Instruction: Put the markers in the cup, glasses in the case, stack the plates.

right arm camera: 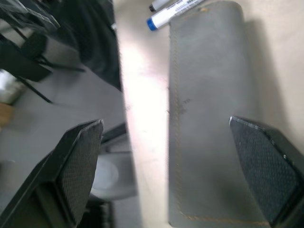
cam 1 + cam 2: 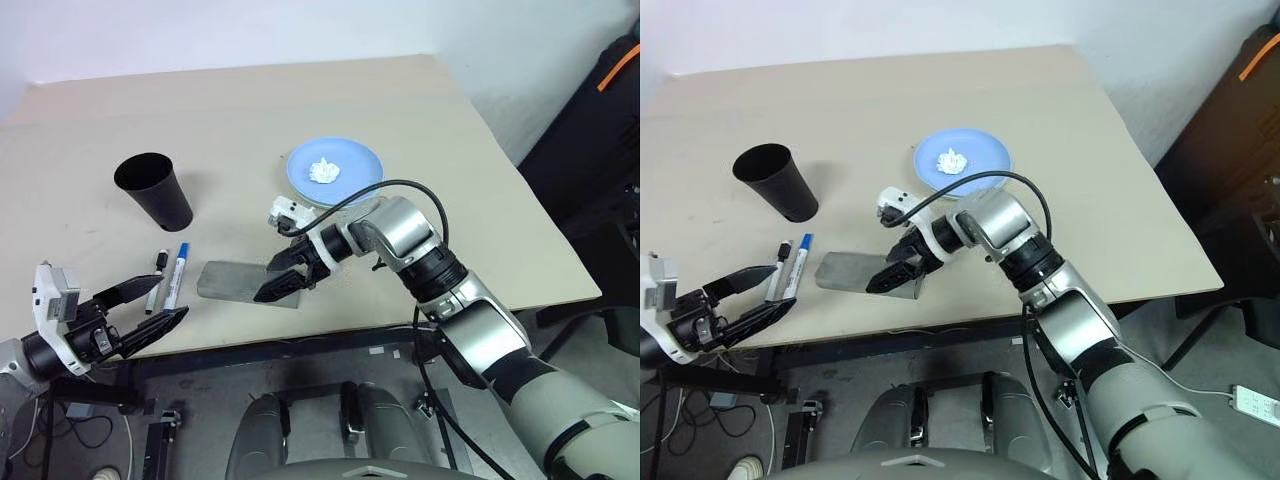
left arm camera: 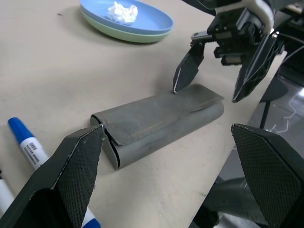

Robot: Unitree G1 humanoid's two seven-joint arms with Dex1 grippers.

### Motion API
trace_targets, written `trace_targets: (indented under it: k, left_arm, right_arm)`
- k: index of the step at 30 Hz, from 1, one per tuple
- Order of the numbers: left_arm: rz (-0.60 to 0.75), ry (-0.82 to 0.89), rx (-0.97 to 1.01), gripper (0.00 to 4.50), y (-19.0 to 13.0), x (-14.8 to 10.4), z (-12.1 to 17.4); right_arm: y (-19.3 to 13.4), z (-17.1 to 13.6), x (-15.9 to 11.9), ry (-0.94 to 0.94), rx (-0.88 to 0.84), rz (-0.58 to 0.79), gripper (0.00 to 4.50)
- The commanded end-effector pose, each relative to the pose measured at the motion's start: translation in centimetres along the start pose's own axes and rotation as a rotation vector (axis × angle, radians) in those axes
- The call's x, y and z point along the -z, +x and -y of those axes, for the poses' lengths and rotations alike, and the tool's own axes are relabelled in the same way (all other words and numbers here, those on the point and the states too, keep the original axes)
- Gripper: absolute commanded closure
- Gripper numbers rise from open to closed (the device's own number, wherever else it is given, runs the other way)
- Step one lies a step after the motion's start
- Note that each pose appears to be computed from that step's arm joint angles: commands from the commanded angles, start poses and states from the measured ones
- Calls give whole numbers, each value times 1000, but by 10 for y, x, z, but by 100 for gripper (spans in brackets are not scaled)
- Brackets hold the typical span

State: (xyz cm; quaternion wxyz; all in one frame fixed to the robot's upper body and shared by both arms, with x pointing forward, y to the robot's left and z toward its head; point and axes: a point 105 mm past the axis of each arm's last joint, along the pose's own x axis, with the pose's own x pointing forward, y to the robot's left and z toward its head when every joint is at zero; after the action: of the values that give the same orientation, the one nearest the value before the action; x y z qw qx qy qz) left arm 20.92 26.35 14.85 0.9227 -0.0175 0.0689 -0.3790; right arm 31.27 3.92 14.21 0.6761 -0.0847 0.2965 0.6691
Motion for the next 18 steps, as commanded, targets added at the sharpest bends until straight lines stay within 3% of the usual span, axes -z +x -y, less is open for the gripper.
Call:
trace_targets:
  k: [1,6,10,14,18]
  left_arm:
    - [-7,21,-18,0,-8,-6,0]
    - [5,-8,-54,0,-13,-4,-3]
    - [23,-6,-124,0,-17,-6,-13]
    - [56,69,-338,0,-21,-13,-43]
    - [152,42,-402,0,-23,-23,-48]
  right_arm:
    - [-17,-13,-30,-173,-7,143,3]
    - [-47,-29,-62,-217,-59,353,3]
    - [-60,-29,-71,-209,-47,415,3]
    - [-69,-20,-74,-200,14,445,3]
    - [-77,-7,-75,-175,81,455,3]
